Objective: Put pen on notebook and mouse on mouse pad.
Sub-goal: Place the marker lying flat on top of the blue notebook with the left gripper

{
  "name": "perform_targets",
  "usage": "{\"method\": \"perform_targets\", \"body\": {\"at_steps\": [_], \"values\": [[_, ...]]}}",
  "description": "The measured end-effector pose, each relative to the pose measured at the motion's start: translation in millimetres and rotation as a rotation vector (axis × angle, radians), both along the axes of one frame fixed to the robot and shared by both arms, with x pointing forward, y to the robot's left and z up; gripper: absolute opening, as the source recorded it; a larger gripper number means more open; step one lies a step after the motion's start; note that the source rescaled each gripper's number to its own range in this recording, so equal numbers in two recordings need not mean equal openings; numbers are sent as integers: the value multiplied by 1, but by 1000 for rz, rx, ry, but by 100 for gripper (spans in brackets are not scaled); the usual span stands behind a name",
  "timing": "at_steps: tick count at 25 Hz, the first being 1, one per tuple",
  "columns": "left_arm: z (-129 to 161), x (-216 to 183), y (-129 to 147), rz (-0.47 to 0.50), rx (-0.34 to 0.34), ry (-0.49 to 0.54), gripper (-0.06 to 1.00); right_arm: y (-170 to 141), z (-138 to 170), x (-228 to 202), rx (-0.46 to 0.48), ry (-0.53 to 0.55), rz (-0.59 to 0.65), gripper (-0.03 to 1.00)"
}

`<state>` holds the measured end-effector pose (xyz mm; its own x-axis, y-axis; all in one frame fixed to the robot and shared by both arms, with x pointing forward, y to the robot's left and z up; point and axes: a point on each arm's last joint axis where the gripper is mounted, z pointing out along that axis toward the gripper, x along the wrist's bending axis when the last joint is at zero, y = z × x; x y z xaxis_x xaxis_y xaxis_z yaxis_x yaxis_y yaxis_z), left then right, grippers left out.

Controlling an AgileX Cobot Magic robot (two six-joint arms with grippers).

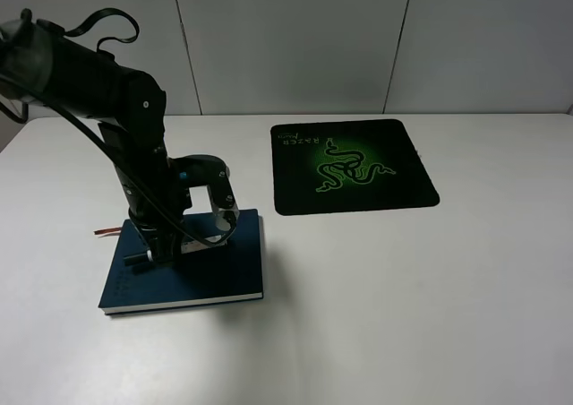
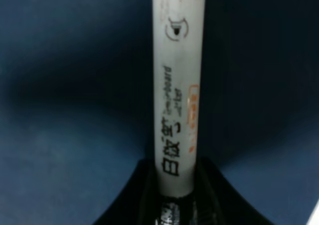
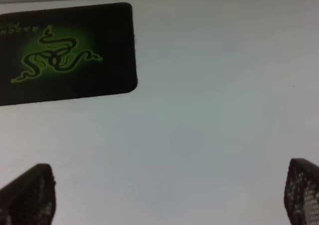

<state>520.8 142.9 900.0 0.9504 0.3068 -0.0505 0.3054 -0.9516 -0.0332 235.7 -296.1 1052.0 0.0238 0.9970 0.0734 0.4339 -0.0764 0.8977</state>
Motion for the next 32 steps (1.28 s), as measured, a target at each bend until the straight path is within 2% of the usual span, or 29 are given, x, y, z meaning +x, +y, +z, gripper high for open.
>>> {"method": "perform_targets", "body": {"at_steps": [6,9,11,15,21,24,32], "values": [[-3,1,-1,-8,-4,-6,0,0,0,0,0,0,0,100],[-3,1,-1,-10,-4,-7,5,0,0,0,0,0,0,100],[-3,1,-1,-11,-4,-7,12,0,0,0,0,0,0,100],[-3,1,-1,-12,-4,-7,36,0,0,0,0,0,0,100],[-3,2,-1,27,-3,-9,87,0,0,0,0,0,0,100],[-3,2,-1,38,-3,-11,97,0,0,0,0,0,0,100],[-3,1,-1,59,-1,-8,100,0,0,0,0,0,0,100]]}}
